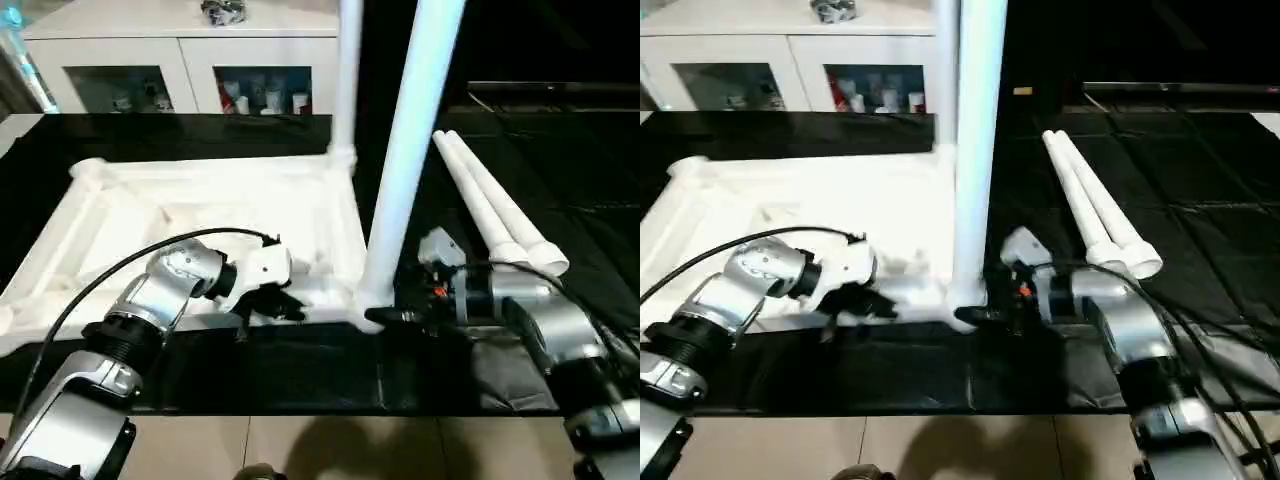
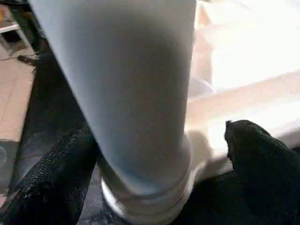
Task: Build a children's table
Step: Rotate leg to tighten
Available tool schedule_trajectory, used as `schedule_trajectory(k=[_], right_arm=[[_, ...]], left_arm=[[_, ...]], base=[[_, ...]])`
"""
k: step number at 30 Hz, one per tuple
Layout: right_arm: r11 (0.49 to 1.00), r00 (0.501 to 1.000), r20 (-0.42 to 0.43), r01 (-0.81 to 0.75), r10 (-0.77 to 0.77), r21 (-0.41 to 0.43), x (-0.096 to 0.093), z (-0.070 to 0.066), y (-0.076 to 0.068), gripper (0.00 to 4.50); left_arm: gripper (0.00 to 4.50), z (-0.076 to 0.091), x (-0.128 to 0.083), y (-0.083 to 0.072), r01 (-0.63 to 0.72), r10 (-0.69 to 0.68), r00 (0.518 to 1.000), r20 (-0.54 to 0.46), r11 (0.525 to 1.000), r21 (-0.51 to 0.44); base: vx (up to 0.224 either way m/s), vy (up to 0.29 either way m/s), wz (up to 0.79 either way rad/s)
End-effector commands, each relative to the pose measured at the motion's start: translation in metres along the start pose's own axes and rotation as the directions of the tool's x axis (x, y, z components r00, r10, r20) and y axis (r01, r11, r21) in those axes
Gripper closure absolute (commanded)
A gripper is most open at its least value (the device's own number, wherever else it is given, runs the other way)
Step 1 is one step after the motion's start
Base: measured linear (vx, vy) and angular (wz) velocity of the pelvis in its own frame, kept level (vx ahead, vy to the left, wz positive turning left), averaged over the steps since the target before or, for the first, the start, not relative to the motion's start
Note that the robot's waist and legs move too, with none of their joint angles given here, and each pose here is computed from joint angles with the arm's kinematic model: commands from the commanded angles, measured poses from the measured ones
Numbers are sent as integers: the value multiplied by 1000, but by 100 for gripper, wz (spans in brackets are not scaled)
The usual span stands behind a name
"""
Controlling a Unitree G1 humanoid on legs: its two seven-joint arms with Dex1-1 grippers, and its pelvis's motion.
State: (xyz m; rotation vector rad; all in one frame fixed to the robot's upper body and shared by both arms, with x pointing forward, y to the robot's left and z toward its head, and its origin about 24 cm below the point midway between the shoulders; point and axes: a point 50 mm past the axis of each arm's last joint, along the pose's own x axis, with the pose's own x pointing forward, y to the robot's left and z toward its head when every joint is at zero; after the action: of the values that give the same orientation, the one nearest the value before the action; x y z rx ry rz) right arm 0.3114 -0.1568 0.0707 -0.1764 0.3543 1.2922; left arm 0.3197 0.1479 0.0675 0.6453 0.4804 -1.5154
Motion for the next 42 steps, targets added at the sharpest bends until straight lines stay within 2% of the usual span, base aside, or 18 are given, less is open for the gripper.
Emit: schedule_trajectory(k=[1, 4, 6, 10, 11, 16, 22, 28, 29, 31, 32, 33, 34, 37, 42], right_arm=[[998, 999, -18, -49, 49, -29, 1, 4, 2, 5], [997, 998, -28, -65, 64, -33, 3, 3, 3, 5], [996, 996, -40, -81, 80, -38, 5, 1, 4, 38], [993, 992, -53, -112, 111, -30, 6, -1, 6, 57], [993, 992, -53, -113, 112, -30, 6, -1, 6, 80], [992, 991, -49, -122, 121, -23, 7, -2, 7, 112], [990, 989, -40, -142, 142, -5, 8, -2, 9, 170], [990, 990, -14, -140, 141, 19, 12, -3, 11, 180], [992, 992, 0, -124, 124, 37, 14, -5, 12, 180], [993, 994, 6, -113, 113, 45, 15, -5, 13, 181], [996, 1000, 26, 10, -13, 90, 24, -11, 9, 181], [994, 999, 27, 34, -37, 101, 25, -12, 9, 181], [984, 992, 27, 118, -123, 134, 31, -16, 6, 181], [933, 958, 45, 265, -284, 244, 46, -18, 0, 181], [861, 906, 19, 395, -423, 320, 68, -14, -4, 182]], left_arm=[[450, 3, 4, -4, 73, -72, 997, -31, 996, 55], [450, 3, 4, -4, 80, -78, 996, -31, 995, 59], [450, 4, 4, -4, 82, -81, 996, -30, 995, 63], [450, 3, 3, -3, 86, -85, 996, -28, 994, 68], [450, 3, 3, -3, 87, -85, 996, -28, 994, 68], [450, 2, 3, -3, 87, -85, 996, -30, 994, 66], [450, 2, 2, -2, 79, -77, 997, -25, 995, 58], [450, -1, 2, 0, 40, -40, 999, -20, 999, 6], [450, 0, 3, 4, -7, 7, 1000, -4, 999, -33], [450, 1, 3, 6, -30, 30, 1000, 7, 998, -51], [450, 8, 7, 17, -152, 160, 985, 57, 980, -129], [450, 9, 7, 19, -175, 186, 981, 63, 974, -145], [450, 14, 10, 24, -235, 253, 964, 79, 954, -188], [450, 21, 16, 32, -333, 356, 932, 65, 913, -237], [450, 37, 28, 40, -403, 452, 888, 77, 849, -341]], base=[[0, 0, 0], [0, 0, 0], [0, 0, 0], [0, 0, 0], [0, 0, 0], [0, 0, 0], [0, 0, 0], [0, 0, 0], [0, 0, 0], [0, 0, 0], [0, 0, 0], [0, 0, 0], [0, 0, 0], [0, 0, 0], [0, 0, 0]])
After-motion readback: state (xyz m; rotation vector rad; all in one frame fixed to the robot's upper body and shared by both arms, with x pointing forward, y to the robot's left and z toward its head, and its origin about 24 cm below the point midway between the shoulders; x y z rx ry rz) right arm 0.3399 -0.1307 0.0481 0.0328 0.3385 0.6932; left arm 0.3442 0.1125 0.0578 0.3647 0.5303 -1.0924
